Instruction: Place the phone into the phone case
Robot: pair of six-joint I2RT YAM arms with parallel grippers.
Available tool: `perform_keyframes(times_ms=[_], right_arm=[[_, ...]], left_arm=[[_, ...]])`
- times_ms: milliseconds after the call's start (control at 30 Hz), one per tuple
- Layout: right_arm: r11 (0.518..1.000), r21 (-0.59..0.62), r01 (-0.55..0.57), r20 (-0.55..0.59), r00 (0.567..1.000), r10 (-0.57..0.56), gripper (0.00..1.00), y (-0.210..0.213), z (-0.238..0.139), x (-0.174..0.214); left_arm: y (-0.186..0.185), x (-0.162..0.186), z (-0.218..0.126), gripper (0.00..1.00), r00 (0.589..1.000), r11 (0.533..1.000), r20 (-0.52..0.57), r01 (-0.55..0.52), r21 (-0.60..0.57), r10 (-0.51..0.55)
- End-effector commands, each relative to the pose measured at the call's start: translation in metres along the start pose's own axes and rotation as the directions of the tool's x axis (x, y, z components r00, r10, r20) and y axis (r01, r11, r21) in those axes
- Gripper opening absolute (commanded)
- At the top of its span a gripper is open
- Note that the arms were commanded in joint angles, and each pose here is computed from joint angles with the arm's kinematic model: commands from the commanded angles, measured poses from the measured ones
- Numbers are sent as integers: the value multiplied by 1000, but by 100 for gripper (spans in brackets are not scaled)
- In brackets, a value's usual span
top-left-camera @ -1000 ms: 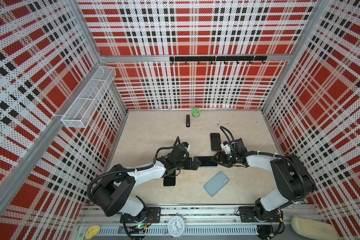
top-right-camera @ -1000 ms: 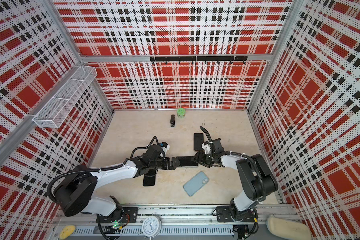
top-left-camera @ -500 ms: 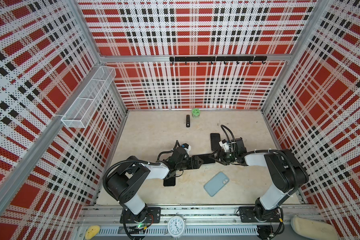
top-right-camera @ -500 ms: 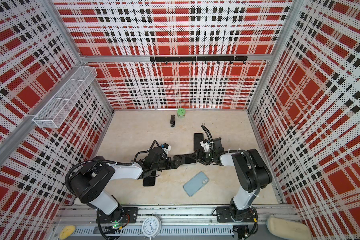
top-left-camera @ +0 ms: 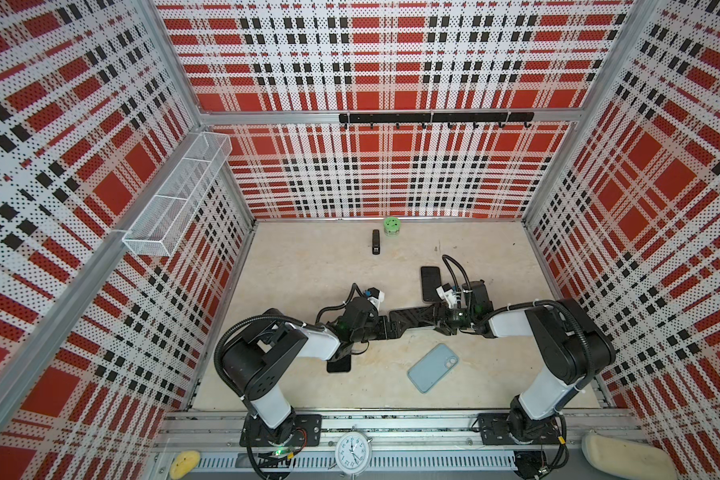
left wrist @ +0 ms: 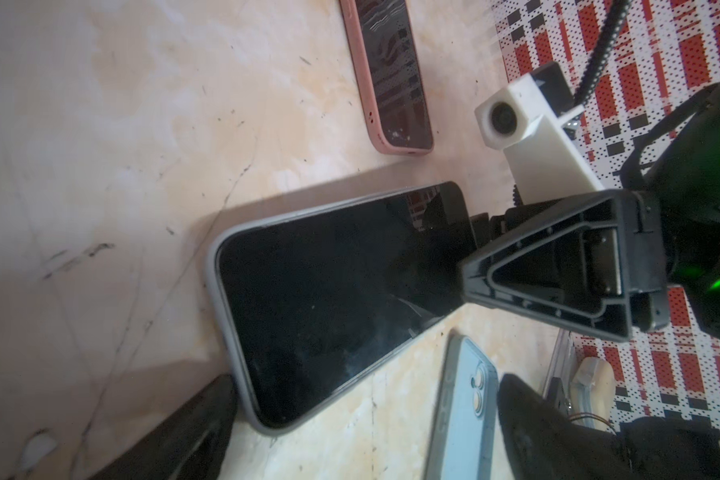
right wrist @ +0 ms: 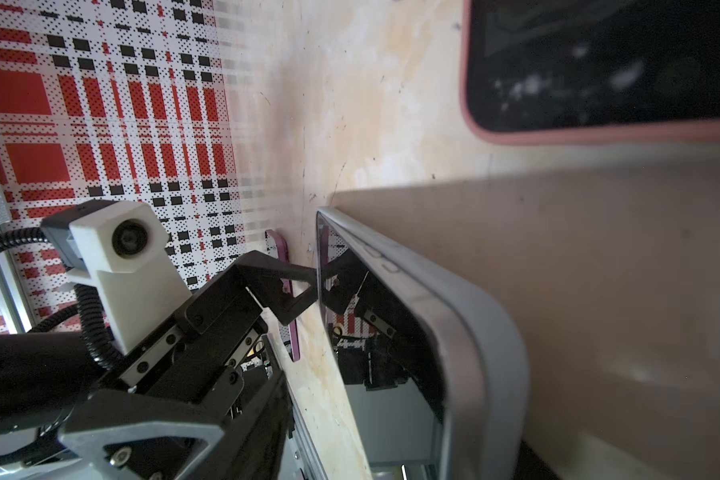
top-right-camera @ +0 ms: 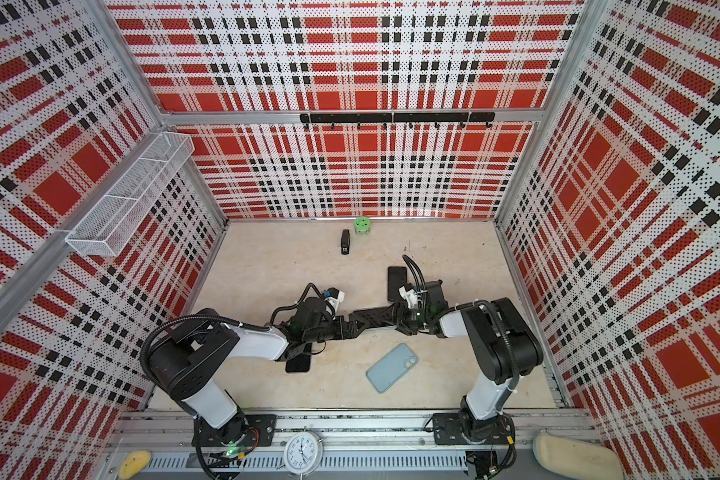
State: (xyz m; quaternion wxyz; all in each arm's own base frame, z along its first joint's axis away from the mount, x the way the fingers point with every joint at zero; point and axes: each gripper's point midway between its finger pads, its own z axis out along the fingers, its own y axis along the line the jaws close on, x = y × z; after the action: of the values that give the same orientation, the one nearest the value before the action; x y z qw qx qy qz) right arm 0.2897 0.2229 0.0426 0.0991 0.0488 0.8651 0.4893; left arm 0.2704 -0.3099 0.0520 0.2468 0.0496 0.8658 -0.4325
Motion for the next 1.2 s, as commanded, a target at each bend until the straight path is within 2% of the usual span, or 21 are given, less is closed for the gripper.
perform_keyframes(times_ms=[0,500,900,1033,1167], right_arm=[[998,-16,62,50,997,-62,59,17,-9,-7],[989,-47,138,114,985,-132,37,42,-27,-9],[989,-13,145,119,983,-142,3,34,-27,-8],[988,-6,154,123,981,-152,2,36,-28,-9],[981,-22,193,132,973,-188,9,52,-36,-13]], left_arm=[[15,20,1,100,998,999,-49,47,-25,-48],[19,21,1,100,997,998,-41,67,-22,-67],[16,20,2,100,997,998,-39,67,-15,-68],[14,19,1,100,997,998,-33,66,-10,-66],[5,3,-10,99,998,998,14,61,16,-61]])
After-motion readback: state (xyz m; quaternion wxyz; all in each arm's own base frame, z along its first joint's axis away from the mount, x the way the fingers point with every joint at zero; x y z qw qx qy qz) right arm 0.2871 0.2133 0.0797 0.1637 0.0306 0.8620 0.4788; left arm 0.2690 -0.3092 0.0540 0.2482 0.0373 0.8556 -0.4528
